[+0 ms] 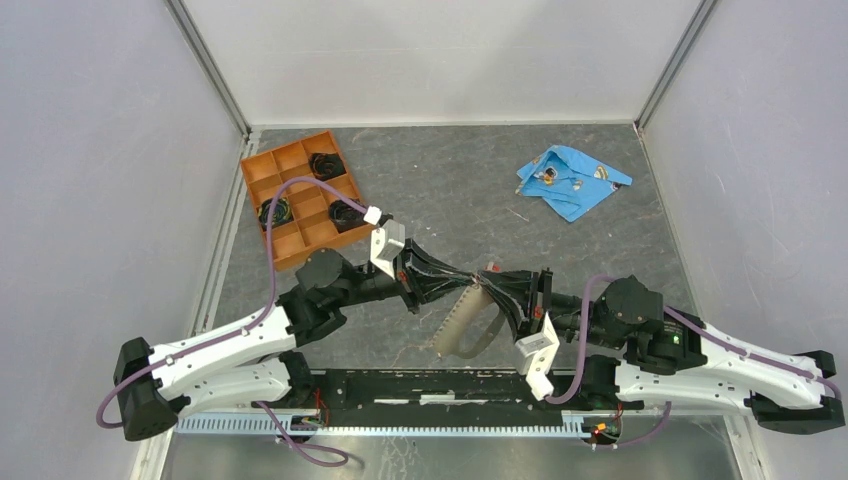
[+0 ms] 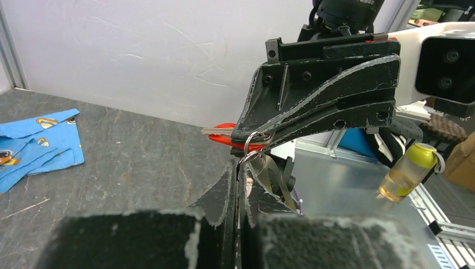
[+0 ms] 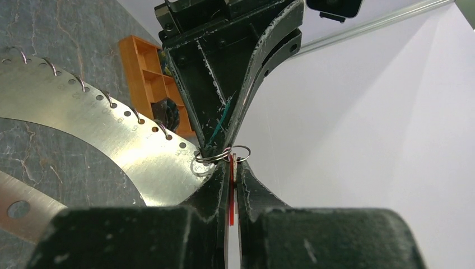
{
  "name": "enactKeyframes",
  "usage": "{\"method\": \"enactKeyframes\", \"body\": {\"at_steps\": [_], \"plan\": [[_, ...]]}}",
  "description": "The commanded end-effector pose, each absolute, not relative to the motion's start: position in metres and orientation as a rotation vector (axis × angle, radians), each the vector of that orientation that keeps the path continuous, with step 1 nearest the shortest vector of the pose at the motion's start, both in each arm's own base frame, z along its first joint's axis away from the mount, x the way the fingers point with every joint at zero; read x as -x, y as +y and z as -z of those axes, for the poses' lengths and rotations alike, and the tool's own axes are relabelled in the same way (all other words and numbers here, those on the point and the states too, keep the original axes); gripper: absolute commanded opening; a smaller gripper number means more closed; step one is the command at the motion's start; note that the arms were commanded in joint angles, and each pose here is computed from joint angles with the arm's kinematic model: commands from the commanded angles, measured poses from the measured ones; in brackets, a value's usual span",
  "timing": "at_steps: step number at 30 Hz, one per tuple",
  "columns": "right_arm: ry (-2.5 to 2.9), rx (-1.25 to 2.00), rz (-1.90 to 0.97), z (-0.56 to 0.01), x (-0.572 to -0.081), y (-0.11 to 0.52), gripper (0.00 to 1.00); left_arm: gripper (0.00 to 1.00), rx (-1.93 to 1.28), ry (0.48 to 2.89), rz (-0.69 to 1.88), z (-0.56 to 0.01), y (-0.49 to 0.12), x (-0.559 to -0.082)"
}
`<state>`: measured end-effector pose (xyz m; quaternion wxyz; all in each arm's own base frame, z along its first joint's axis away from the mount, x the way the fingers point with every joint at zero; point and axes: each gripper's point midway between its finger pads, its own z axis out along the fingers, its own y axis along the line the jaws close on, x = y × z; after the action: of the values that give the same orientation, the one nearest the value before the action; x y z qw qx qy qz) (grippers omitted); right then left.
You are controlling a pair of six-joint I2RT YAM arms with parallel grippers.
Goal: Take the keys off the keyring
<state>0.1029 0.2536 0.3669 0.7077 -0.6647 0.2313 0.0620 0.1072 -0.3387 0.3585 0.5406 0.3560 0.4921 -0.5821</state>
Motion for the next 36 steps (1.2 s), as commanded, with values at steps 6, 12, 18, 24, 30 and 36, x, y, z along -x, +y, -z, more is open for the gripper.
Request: {"method": "enactKeyframes", "body": {"at_steps": [6,12,18,24,30,36], "plan": [[0.459,1.405,-0.138,-0.386,-0.098,0.248,0.01,0.02,-0.653,1.277,1.346,-0.352,-0.333,-0.139],[0.474,1.401,-0.111,-0.383,-0.102,0.245,0.01,0.02,-0.605,1.301,1.357,-0.351,-0.330,-0.147],[0.479,1.419,-0.103,-0.374,-0.104,0.248,0.01,0.02,-0.519,1.331,1.409,-0.356,-0.325,-0.156],[0.476,1.437,-0.112,-0.367,-0.103,0.254,0.01,0.02,-0.475,1.362,1.475,-0.360,-0.330,-0.157],[0.466,1.420,-0.130,-0.377,-0.100,0.255,0.01,0.19,-0.519,1.357,1.443,-0.354,-0.330,-0.156],[0.442,1.407,-0.169,-0.387,-0.094,0.255,0.01,0.33,-0.635,1.285,1.360,-0.353,-0.329,-0.152]]}}
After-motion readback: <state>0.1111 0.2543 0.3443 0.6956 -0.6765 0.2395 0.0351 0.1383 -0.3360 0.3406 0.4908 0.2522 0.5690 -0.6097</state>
